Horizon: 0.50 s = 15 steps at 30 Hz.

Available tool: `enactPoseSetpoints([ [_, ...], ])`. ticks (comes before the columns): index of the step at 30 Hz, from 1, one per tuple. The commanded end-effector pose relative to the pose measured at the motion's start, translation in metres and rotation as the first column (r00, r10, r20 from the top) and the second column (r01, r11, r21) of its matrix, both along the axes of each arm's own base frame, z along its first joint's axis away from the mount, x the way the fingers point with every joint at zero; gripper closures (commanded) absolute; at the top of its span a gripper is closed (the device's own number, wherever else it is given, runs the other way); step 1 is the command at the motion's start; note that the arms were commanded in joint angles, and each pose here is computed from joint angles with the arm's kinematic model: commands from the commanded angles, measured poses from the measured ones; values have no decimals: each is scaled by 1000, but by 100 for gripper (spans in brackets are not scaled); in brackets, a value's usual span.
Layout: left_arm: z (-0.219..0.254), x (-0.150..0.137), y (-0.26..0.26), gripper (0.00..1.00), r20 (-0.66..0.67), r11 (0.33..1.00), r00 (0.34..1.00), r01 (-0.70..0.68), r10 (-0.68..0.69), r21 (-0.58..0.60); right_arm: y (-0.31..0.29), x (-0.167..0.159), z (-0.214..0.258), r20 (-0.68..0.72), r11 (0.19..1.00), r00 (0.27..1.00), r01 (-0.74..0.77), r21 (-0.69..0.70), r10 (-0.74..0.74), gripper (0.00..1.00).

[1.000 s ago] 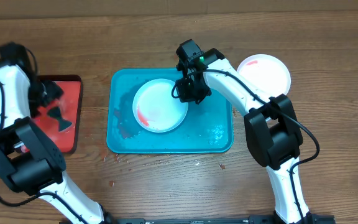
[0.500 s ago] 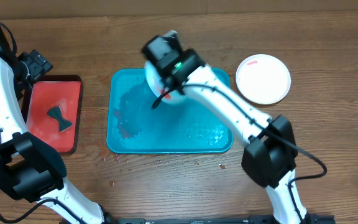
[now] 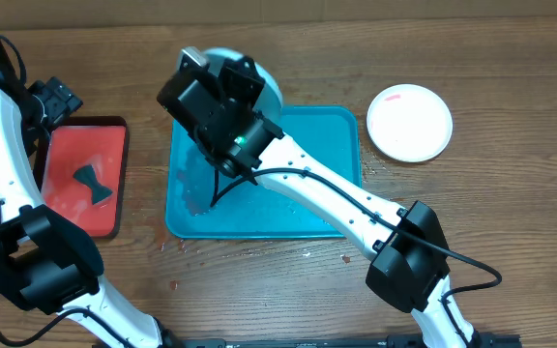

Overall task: Clean dirty plates on tray and stack at the side
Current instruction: 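Carry the light blue plate right and set it on the plate stack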

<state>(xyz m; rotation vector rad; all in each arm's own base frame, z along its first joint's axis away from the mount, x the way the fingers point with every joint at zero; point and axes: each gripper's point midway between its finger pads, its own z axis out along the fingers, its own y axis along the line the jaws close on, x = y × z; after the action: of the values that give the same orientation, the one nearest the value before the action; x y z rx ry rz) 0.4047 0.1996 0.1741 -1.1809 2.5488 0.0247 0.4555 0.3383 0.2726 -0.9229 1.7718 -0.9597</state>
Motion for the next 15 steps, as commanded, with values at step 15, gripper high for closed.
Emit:
enactPoseSetpoints([
  [15, 8, 1, 1, 0, 22, 1000, 1000, 4, -4, 1, -27, 19, -41, -326, 794, 938, 105, 598, 121, 96],
])
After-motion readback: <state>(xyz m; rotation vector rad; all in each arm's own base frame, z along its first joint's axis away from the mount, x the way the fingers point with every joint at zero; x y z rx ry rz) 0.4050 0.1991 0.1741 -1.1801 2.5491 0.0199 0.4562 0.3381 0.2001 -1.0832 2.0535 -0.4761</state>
